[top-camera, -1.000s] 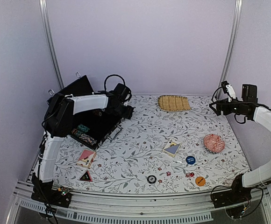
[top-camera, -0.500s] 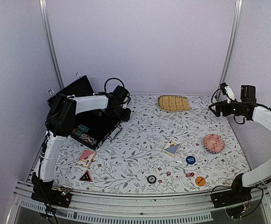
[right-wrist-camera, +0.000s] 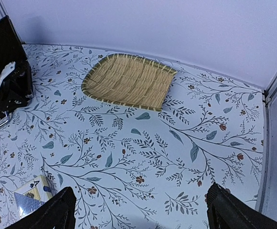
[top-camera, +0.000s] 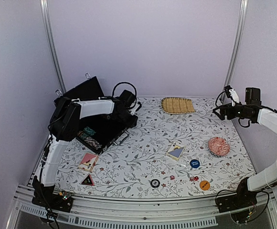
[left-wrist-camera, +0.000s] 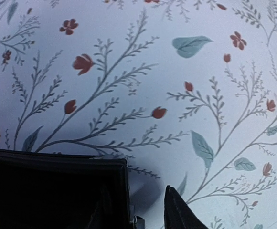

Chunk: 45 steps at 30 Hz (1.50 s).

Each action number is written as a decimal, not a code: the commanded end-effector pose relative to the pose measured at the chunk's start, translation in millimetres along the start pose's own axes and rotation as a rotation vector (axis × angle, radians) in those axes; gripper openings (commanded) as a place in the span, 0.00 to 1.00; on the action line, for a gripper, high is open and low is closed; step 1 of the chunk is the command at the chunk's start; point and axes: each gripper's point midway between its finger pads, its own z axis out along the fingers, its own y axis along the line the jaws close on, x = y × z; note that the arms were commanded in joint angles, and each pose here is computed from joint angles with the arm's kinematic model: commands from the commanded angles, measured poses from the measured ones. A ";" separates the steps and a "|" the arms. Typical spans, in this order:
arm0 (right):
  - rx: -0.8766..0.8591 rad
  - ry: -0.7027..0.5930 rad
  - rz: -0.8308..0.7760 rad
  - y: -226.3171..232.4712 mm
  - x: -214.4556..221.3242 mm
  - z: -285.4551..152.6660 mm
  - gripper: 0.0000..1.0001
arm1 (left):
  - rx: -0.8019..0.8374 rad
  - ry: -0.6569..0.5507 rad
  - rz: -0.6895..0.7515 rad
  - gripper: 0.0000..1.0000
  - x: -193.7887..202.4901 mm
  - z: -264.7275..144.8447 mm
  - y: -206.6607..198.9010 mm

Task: Pack up texas hold em set

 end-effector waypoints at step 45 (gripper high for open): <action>-0.067 0.034 0.009 7.4 14.1 8.3 0.95 | 0.296 -0.208 0.628 0.58 26.7 -167.0 -212.2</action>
